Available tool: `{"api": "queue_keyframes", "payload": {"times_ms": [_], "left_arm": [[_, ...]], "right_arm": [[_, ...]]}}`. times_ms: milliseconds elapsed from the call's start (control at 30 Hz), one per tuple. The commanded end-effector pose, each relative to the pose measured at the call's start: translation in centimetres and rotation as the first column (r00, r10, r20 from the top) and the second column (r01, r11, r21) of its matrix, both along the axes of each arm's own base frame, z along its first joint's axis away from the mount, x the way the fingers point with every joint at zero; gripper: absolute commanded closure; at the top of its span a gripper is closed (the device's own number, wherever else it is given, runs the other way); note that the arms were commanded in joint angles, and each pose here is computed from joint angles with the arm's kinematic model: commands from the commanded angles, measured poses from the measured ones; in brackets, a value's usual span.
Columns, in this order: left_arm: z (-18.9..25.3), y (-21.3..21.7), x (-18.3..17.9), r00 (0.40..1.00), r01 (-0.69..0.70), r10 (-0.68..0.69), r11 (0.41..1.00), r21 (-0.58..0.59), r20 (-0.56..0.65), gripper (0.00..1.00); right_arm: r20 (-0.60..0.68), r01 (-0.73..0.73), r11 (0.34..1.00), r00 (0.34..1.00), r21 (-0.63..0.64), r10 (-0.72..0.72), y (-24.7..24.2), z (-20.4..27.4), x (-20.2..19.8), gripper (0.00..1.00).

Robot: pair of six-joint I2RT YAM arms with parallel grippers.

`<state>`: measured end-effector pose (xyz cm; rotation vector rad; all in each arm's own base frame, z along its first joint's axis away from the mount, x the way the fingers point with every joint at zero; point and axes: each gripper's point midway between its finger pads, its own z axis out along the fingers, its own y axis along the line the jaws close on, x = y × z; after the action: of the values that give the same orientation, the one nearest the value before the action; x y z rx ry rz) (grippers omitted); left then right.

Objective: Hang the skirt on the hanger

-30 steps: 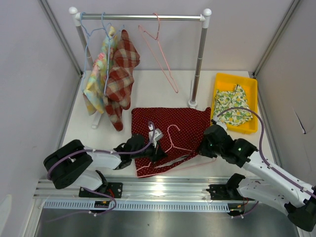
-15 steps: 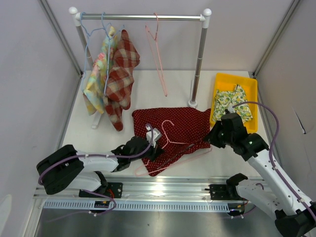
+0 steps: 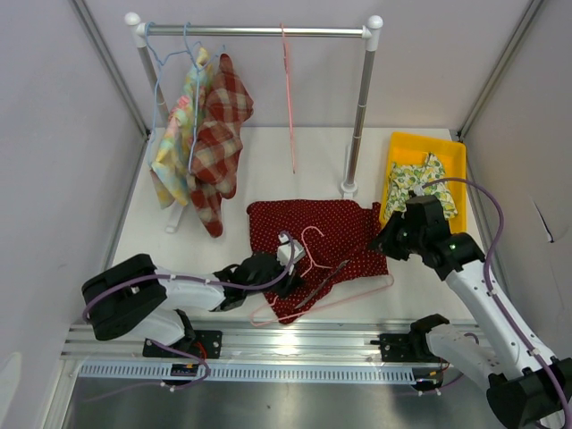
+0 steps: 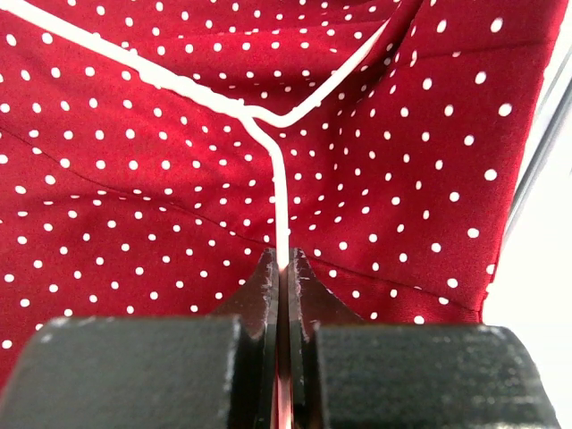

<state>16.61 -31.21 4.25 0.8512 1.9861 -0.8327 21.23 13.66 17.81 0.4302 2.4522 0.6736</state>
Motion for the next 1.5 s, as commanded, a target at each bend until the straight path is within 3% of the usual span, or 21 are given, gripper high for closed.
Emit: {"api": "queue_keyframes", "payload": {"times_ms": [0,133,267,433,600,967,1033,1100,1133,1167,1233,1433,1467], "left_arm": [[0.0,-0.7,-0.6,0.999,0.048,-0.048,0.999,0.01,0.016,1.0],[-0.5,0.0,0.2,0.999,-0.007,0.005,0.999,0.053,0.033,1.0],[-1.4,2.6,3.3,0.974,-0.214,0.199,0.963,0.162,0.105,1.0],[-1.7,4.5,5.2,0.936,-0.349,0.328,0.915,0.203,0.13,1.0],[-2.5,6.0,6.4,0.907,-0.42,0.404,0.874,0.242,0.117,1.0],[-1.5,8.4,7.1,0.862,-0.507,0.494,0.839,0.199,0.115,1.0],[-1.6,8.4,6.9,0.867,-0.498,0.485,0.843,0.201,0.115,1.0],[-1.3,8.0,6.8,0.878,-0.479,0.465,0.857,0.19,0.114,1.0],[-1.2,7.9,6.9,0.878,-0.478,0.464,0.859,0.185,0.117,1.0],[-1.3,7.7,6.7,0.885,-0.465,0.452,0.866,0.183,0.108,1.0],[-1.5,7.3,6.6,0.894,-0.449,0.436,0.873,0.191,0.105,1.0],[-1.7,6.4,6.7,0.899,-0.438,0.43,0.876,0.202,0.087,1.0],[-2.0,6.4,6.7,0.898,-0.439,0.431,0.873,0.211,0.085,1.0]], "right_arm": [[0.126,-0.021,0.999,0.992,0.035,0.017,0.6,3.4,2.1,0.87],[0.125,-0.012,1.0,0.992,0.025,0.009,0.2,3.2,2.2,0.87],[0.113,0.005,1.0,0.994,0.009,-0.006,-0.8,2.5,1.4,0.87],[0.075,0.047,0.999,0.996,-0.007,-0.047,-2.5,0.5,0.0,0.86],[0.054,0.101,0.995,0.993,0.006,-0.101,-4.3,-0.3,-0.8,0.85],[0.024,0.168,0.986,0.986,-0.02,-0.168,-6.4,-1.9,-1.1,0.84],[0.029,0.173,0.985,0.984,-0.008,-0.173,-6.5,-2.0,-0.8,0.8],[0.034,0.152,0.988,0.988,-0.006,-0.152,-6.2,-2.0,-0.8,0.62],[0.049,0.143,0.989,0.989,-0.021,-0.142,-6.1,-1.8,-0.8,0.62],[0.065,0.138,0.99,0.989,-0.042,-0.135,-6.1,-1.6,-0.9,0.48],[0.1,0.114,0.99,0.989,-0.081,-0.106,-5.4,-1.0,-1.2,0.34],[0.11,0.02,0.998,0.994,-0.063,-0.013,0.2,-1.5,-2.8,0.33],[0.125,-0.051,0.995,0.99,-0.083,0.062,2.2,-1.9,-4.0,0.33]]}}
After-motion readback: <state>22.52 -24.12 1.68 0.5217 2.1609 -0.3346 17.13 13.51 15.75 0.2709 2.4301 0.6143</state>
